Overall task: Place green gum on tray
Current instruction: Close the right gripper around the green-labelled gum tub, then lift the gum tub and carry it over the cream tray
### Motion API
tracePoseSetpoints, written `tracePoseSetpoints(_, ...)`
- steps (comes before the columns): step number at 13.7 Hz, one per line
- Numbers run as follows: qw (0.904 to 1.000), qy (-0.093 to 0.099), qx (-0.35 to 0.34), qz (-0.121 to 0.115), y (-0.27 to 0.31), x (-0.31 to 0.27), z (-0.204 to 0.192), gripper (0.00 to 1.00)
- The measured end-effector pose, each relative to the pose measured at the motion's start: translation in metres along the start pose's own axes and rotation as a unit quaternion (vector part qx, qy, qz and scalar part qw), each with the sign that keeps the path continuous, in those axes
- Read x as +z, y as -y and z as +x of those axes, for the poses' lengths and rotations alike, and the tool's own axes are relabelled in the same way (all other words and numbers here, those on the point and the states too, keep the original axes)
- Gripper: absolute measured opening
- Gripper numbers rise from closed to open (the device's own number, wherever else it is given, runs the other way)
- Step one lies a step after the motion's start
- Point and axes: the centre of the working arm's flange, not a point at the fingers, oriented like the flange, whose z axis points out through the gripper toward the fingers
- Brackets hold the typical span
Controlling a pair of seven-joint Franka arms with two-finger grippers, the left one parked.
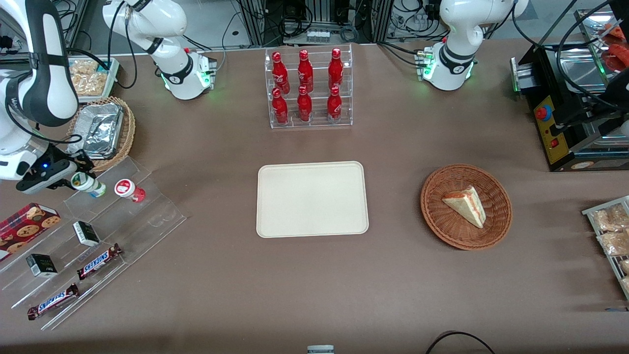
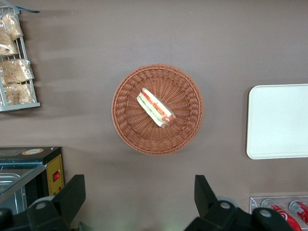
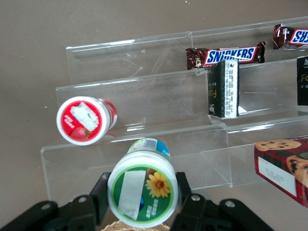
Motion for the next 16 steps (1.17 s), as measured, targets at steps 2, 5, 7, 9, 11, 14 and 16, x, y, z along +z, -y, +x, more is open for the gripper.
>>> tracePoseSetpoints(2, 0.9999, 0.008, -0.002, 0.014, -0.003, -0.031, 0.011, 0.59)
tracePoseSetpoints(5, 0.9996, 0.013, 0.01, 0.025, 0.015, -0.08, 0.048, 0.59)
tracePoseSetpoints(7, 0.9991, 0.017, 0.027, 0.029, 0.045, -0.101, 0.085, 0.59)
tracePoseSetpoints(9, 0.998, 0.018, 0.053, 0.03, 0.087, -0.107, 0.123, 0.59)
tracePoseSetpoints(11, 0.996, 0.028, 0.077, 0.034, 0.132, -0.1, 0.156, 0.59)
tracePoseSetpoints(14, 0.9907, 0.043, 0.117, 0.054, 0.193, -0.077, 0.196, 0.59)
tracePoseSetpoints(16, 0.9866, 0.044, 0.147, 0.058, 0.237, -0.065, 0.227, 0.59)
